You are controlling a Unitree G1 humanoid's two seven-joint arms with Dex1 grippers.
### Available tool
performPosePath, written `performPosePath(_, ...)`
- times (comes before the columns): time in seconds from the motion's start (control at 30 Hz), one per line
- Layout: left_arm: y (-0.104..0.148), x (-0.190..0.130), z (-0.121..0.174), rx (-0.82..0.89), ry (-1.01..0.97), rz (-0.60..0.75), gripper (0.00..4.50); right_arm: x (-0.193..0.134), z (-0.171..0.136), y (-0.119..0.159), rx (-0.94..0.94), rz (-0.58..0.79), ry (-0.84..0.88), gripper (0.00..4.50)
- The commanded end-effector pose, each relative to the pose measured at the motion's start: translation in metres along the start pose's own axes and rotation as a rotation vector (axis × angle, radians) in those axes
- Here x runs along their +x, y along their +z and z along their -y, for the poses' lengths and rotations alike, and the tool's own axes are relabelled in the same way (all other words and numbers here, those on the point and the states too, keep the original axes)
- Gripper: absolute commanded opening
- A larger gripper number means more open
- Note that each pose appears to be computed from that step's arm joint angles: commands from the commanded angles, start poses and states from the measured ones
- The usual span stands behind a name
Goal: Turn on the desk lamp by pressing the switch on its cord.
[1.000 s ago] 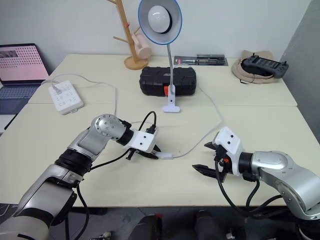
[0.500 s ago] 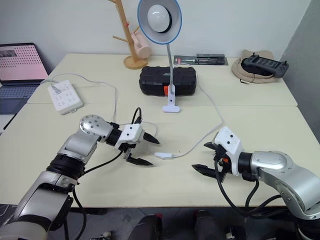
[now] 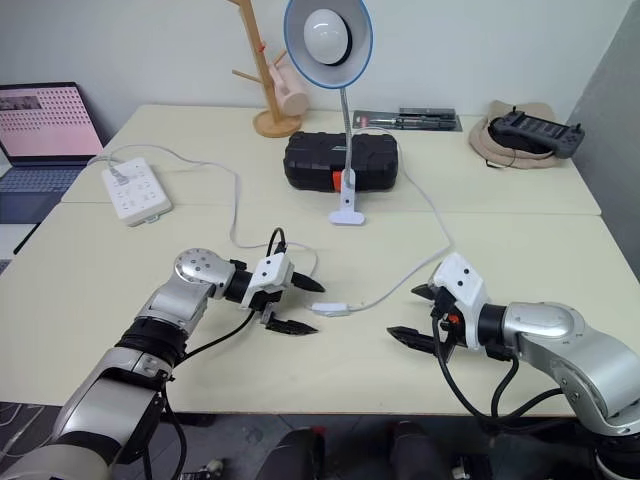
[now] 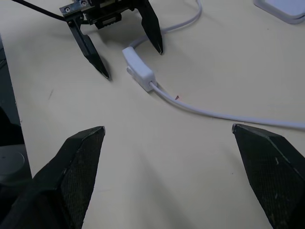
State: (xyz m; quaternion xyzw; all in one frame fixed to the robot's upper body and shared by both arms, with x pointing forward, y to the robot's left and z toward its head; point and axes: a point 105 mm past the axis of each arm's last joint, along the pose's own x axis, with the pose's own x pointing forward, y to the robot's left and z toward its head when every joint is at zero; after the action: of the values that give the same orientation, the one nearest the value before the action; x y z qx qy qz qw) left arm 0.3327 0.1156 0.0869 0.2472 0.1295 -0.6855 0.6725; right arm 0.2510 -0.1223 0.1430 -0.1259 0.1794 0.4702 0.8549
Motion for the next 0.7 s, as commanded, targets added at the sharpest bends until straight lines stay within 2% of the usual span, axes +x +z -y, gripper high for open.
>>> performPosePath(0.03, 0.013, -0.005, -0.006, 0.019, 0.01, 0.041, 4.45, -0.002, -0.001, 0.008, -0.037, 0.022, -0.002, 4.5)
performPosePath(0.13, 0.016, -0.009, -0.004, -0.008, -0.019, 0.055, 4.0, -0.003, -0.001, 0.007, -0.035, 0.019, -0.002, 4.5)
performPosePath(0.47, 0.01, -0.017, 0.0, -0.003, -0.053, 0.003, 1.84, -0.001, -0.001, 0.008, -0.034, 0.022, 0.002, 4.5)
performPosePath(0.7, 0.013, -0.013, 0.001, -0.007, -0.049, 0.026, 0.39, 0.0, -0.001, 0.009, -0.033, 0.023, 0.002, 4.5)
